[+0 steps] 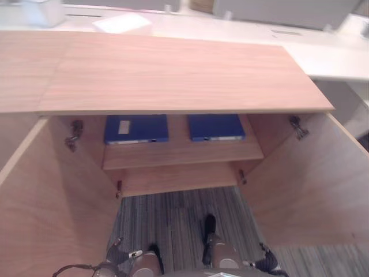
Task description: Put the empty folder in the office cabinet
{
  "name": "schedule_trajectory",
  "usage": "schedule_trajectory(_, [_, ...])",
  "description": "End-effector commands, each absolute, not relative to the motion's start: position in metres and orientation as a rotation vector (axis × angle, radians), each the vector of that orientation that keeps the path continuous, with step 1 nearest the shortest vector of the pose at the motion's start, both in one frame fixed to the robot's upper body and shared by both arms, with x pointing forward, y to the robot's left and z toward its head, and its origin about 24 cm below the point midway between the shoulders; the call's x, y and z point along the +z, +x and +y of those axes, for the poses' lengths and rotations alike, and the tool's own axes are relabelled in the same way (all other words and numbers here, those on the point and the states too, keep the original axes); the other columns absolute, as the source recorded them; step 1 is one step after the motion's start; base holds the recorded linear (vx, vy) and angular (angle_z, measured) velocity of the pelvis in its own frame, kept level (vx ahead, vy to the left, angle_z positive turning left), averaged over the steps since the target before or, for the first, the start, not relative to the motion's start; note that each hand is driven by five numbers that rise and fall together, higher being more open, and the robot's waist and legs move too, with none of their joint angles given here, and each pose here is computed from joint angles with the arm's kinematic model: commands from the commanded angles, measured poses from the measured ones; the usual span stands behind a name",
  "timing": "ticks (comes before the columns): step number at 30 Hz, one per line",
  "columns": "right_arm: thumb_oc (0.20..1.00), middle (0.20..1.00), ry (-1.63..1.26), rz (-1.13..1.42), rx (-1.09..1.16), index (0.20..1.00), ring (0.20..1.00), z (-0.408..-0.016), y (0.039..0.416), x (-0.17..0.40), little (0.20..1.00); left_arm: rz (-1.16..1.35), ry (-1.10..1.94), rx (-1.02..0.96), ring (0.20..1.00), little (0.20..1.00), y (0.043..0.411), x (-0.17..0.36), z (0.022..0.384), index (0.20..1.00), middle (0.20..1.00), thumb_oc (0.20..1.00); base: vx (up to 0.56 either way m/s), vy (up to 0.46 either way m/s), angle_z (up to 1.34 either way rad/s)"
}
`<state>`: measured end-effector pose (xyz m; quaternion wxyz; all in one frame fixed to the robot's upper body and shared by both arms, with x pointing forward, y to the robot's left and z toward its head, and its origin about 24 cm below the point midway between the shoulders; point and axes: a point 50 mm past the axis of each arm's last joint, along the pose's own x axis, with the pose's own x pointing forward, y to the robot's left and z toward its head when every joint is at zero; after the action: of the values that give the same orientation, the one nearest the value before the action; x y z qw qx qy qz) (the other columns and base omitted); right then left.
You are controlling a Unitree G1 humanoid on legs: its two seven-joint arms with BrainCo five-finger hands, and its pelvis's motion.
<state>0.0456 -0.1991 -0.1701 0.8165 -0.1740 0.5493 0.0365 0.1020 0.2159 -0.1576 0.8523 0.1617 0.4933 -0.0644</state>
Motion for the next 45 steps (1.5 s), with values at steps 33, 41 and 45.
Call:
schedule_trajectory(33, [1.0,1.0,-0.297,0.344,-0.952,1.0,1.0,-0.407,0.234,0.021,1.0,1.109,0.296,-0.208,1.0,1.0,0.078,-0.164,0.206,1.0,1.0,1.0,0.03,-0.109,-0.16])
schedule_trajectory(41, [1.0,1.0,-0.294,0.11,-1.098,1.0,1.0,-0.44,0.261,0.11,1.0,1.078,0.262,-0.234,1.0,1.0,0.077,-0.164,0.193,1.0,1.0,1.0,-0.08,0.022,0.01])
schedule_trajectory(45, [1.0,1.0,-0.513,0.1,-0.761,1.0,1.0,-0.413,0.297,0.129,1.0,1.119,0.274,-0.287,1.0,1.0,0.066,-0.167,0.188,1.0,1.0,1.0,-0.03,0.001,0.02])
